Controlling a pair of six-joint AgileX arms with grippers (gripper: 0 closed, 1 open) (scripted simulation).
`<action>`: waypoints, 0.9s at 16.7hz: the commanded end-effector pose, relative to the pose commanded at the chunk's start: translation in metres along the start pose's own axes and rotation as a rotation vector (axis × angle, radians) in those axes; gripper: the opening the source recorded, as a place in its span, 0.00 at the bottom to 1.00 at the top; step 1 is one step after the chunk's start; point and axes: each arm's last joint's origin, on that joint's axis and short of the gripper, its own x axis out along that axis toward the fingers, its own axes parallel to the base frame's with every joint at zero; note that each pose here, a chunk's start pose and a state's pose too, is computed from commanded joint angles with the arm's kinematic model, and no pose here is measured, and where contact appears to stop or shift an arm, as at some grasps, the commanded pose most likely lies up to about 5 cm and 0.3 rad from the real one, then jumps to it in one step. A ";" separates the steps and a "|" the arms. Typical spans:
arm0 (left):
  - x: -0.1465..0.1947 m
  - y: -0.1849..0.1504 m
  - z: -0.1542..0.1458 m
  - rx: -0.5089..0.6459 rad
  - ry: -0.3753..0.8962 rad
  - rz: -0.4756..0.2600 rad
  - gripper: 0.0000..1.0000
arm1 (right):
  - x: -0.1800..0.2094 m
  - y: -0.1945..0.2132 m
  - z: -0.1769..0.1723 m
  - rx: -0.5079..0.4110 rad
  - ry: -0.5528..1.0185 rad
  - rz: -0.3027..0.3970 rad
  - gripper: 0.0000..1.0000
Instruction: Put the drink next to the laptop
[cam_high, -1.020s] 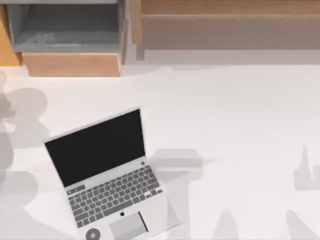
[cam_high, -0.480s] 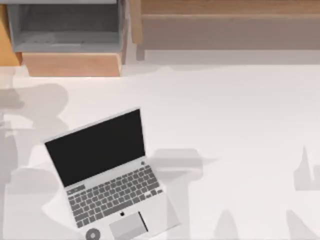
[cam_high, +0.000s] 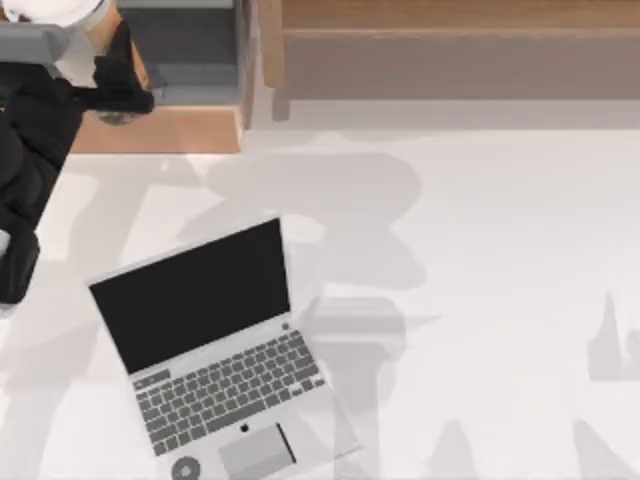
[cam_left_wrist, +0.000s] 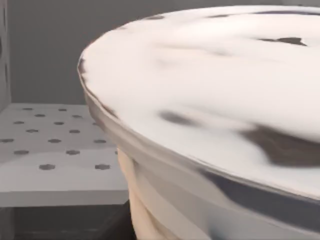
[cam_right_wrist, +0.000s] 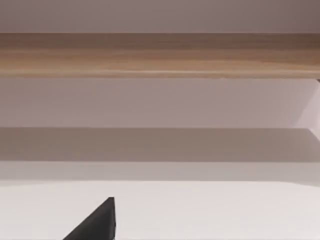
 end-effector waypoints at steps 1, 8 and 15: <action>0.001 -0.027 0.002 -0.034 0.001 -0.017 0.00 | 0.000 0.000 0.000 0.000 0.000 0.000 1.00; -0.046 -0.208 0.005 -0.228 0.117 -0.034 0.00 | 0.000 0.000 0.000 0.000 0.000 0.000 1.00; -0.152 -0.308 -0.016 -0.122 0.249 0.102 0.00 | 0.000 0.000 0.000 0.000 0.000 0.000 1.00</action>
